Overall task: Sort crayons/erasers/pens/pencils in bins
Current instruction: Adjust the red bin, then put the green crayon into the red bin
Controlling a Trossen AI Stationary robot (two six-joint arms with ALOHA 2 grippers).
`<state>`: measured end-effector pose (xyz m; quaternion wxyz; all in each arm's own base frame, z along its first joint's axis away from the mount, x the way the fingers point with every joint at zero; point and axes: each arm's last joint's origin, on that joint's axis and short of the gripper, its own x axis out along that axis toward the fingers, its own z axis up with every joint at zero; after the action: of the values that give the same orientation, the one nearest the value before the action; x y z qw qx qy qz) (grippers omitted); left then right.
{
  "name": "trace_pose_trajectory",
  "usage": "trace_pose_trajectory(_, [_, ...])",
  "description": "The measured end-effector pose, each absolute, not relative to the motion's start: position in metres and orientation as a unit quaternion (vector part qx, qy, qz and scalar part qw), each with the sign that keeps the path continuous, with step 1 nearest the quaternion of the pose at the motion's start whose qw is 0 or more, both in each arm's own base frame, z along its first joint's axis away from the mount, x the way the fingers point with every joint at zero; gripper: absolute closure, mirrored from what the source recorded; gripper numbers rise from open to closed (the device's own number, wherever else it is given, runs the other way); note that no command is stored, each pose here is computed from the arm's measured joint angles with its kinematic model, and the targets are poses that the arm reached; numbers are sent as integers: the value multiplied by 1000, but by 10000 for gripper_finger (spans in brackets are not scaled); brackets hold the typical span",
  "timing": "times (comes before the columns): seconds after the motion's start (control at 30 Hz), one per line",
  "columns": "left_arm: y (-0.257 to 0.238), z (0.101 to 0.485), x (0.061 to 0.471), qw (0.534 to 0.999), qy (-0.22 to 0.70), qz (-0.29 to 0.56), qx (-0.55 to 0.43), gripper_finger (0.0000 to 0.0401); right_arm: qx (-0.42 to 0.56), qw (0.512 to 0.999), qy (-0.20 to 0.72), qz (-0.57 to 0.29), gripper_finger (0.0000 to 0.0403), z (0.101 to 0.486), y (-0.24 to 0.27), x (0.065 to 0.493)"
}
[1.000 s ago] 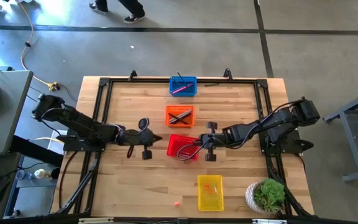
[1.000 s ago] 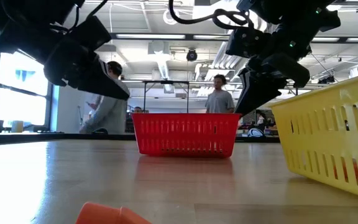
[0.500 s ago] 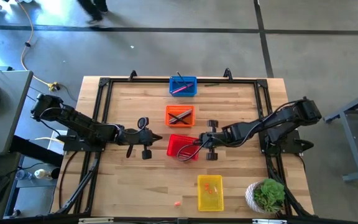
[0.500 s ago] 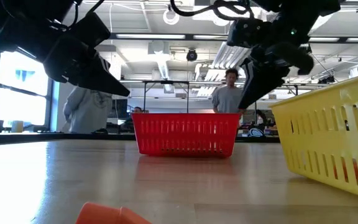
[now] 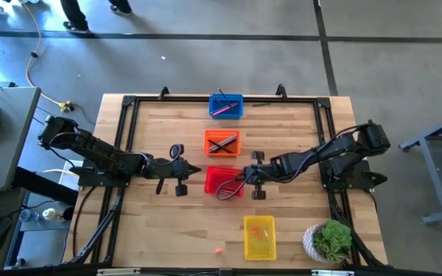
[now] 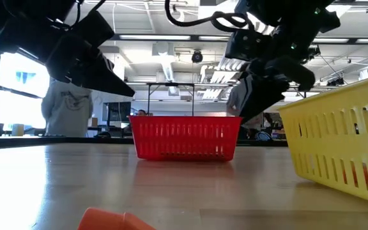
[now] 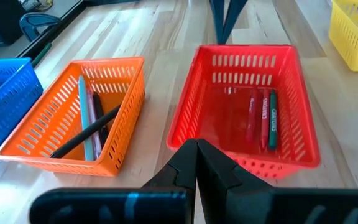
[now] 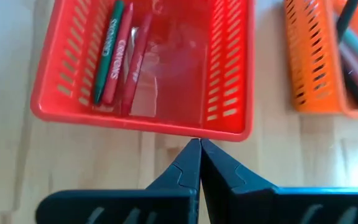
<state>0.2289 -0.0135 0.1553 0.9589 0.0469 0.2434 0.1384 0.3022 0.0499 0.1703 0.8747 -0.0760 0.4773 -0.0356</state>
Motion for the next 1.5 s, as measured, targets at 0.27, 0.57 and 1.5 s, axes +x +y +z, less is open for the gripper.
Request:
trace_pose_trajectory(0.27, [-3,157,231,959,234,154,48,401,-115,888,446,-16,403,194,37,297])
trace_pose_trajectory(0.57, [27,163,233,971,207,115,16,401,-112,881,452,-83,403,222,-83,271])
trace_pose_trajectory(1.5, [49,165,231,969,190,157,-28,401,-64,784,613,-70,359,207,-295,287])
